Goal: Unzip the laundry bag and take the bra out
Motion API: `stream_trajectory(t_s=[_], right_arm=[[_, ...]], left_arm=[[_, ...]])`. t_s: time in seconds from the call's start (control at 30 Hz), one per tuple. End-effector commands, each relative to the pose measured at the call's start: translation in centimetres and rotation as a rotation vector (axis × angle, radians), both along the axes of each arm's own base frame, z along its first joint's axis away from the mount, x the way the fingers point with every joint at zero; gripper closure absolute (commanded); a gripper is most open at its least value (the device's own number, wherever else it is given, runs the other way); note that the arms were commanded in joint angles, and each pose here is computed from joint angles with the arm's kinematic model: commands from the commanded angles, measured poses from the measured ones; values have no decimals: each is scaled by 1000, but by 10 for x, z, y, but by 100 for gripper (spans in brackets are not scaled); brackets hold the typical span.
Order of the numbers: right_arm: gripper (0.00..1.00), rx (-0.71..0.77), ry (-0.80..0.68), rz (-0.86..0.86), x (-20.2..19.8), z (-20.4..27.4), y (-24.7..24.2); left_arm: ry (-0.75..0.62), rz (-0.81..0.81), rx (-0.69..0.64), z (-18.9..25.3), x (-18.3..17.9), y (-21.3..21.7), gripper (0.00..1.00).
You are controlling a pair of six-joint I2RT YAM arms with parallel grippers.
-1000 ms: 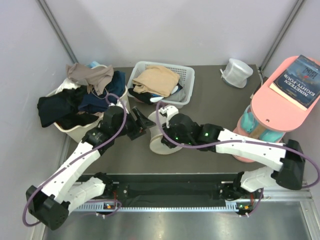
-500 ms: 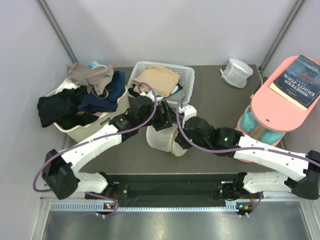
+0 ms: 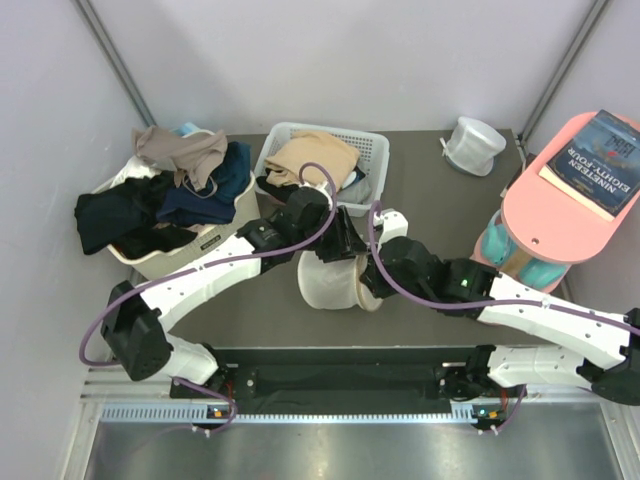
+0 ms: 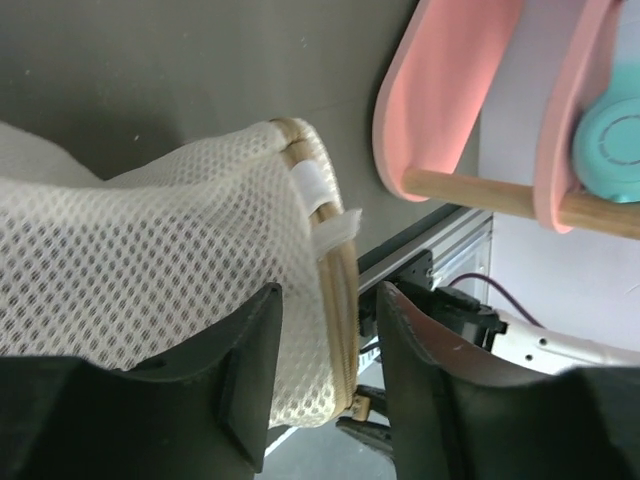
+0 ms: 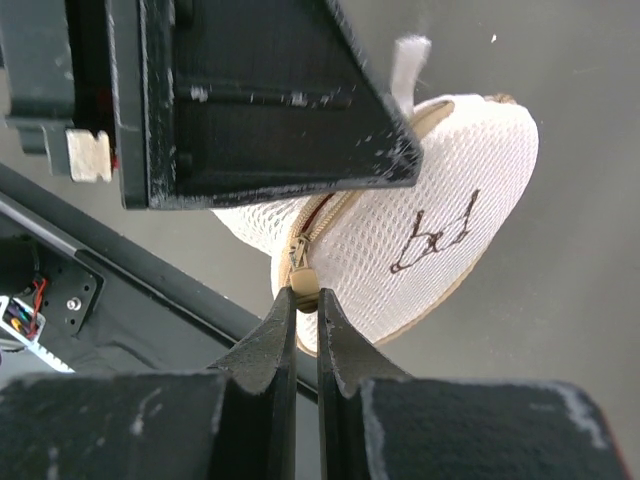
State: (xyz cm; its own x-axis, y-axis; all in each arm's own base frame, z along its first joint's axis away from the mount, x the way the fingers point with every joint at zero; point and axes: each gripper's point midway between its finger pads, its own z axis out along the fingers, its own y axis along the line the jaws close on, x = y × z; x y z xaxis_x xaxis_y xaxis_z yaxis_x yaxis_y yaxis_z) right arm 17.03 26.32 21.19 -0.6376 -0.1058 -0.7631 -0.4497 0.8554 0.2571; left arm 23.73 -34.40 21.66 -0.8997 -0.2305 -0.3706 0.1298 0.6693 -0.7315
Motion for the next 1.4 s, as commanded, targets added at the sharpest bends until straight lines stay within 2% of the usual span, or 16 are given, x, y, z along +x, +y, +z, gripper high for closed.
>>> stream_trajectory(t_s=[0.0, 0.17, 0.23, 0.27, 0.33, 0.57, 0.83, 1.07, 1.37], right_arm=[[100, 55, -38, -21, 3, 17, 3], [100, 49, -37, -20, 3, 15, 4], [100, 50, -36, -17, 3, 15, 5], [100, 49, -35, -20, 3, 15, 4], [100, 44, -33, -18, 3, 14, 3], [100, 36, -9, -9, -1, 7, 4], [100, 50, 32, 22, -8, -2, 12], [100, 20, 40, 19, -8, -11, 8], [100, -28, 33, 61, -7, -24, 13]], left_arm=[[-6, -15, 17, 4, -1, -4, 55], [-3, -39, -67, 11, -4, -17, 73], [2, -32, -91, 10, -5, -18, 77], [-2, -30, -133, 17, -4, -23, 88], [16, -10, -169, 17, -5, -23, 100], [-40, 165, -218, 37, 21, -6, 100], [-83, 426, -275, 47, 52, 43, 100], [-58, 478, -332, 49, 68, 84, 100], [-65, 560, -298, 31, 75, 137, 100]])
